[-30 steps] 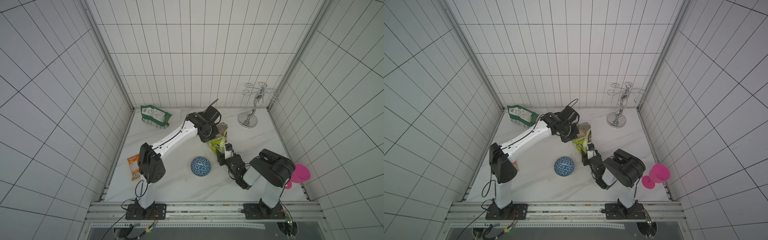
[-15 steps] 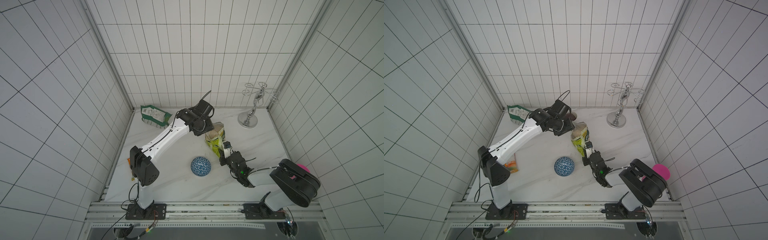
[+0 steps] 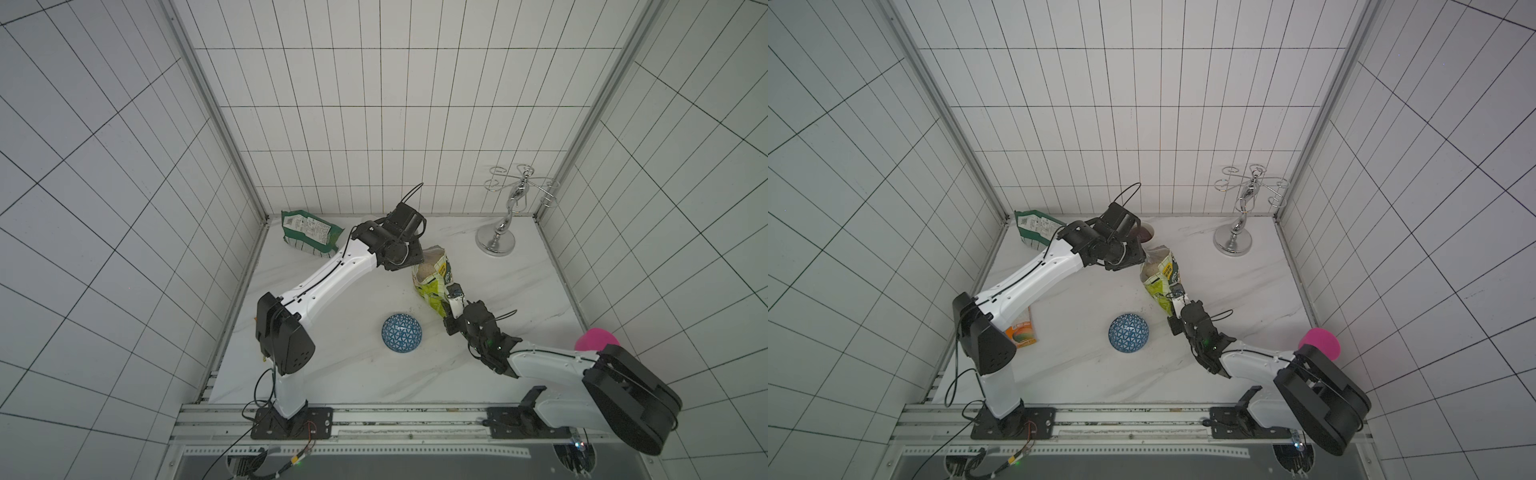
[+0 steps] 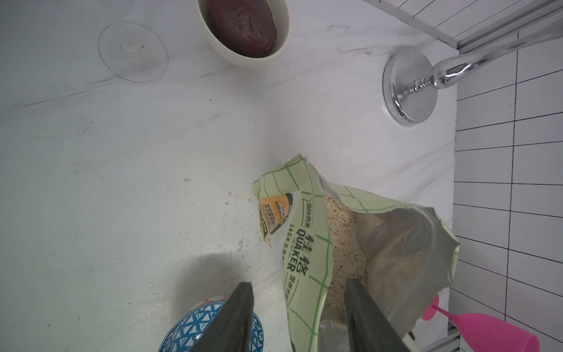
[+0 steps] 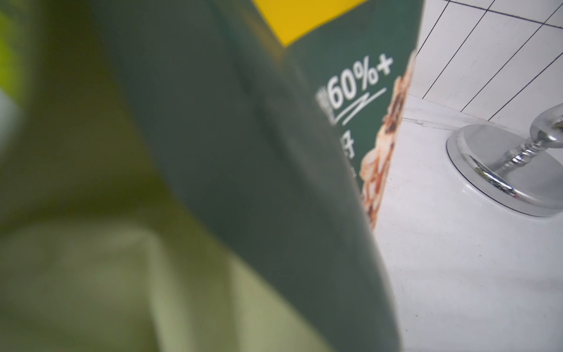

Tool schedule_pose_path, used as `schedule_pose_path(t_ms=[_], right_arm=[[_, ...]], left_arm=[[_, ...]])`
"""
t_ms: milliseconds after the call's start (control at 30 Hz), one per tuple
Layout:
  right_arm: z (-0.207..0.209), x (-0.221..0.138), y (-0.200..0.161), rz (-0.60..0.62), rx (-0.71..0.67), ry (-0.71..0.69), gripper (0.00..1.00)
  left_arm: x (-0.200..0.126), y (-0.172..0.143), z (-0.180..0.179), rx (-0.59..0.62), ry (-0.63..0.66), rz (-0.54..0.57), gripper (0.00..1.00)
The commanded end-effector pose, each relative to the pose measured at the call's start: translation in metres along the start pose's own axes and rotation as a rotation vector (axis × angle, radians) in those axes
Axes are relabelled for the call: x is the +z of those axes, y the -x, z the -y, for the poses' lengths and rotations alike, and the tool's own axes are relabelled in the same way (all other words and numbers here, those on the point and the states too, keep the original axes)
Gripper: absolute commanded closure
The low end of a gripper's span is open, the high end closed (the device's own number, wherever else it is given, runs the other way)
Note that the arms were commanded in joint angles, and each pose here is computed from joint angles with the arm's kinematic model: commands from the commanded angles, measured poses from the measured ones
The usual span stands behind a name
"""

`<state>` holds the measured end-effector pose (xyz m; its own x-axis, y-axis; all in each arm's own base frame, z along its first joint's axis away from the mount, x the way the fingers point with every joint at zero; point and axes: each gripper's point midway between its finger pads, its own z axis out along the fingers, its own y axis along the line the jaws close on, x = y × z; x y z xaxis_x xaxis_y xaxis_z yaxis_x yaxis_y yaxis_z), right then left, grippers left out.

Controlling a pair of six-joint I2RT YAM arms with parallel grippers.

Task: Pour the oats into the breakfast bowl
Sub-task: Pick up the oats bag from the center of the board.

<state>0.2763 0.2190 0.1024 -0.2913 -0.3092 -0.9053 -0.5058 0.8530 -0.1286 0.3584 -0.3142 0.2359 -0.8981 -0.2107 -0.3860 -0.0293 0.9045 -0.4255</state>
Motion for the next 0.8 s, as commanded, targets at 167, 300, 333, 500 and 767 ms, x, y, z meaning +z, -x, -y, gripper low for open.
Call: schedule_pose_path(t_ms=[167,300,333,500,767], right_arm=[[0.003,-0.016,0.031,0.028,-0.079,-0.006,1.0],[0.004,-0.025,0.04,0.033,-0.098,-0.001,1.0],[0.005,-0.026,0.041,0.033,-0.099,-0.003,1.0],[0.009,-0.032,0.046,0.018,-0.115,-0.017,1.0],[0.031,-0.041,0.049,-0.104,-0.186,-0.121,1.0]], left_arm=[[0.026,0.001,-0.013,0.036,0.051,0.001,0.55],[0.038,0.001,-0.032,0.032,0.115,-0.002,0.77],[0.041,0.0,-0.036,0.03,0.128,-0.009,0.82],[0.044,-0.002,-0.05,0.049,0.174,-0.003,1.0],[0.008,0.022,-0.086,0.093,0.348,0.123,1.0]])
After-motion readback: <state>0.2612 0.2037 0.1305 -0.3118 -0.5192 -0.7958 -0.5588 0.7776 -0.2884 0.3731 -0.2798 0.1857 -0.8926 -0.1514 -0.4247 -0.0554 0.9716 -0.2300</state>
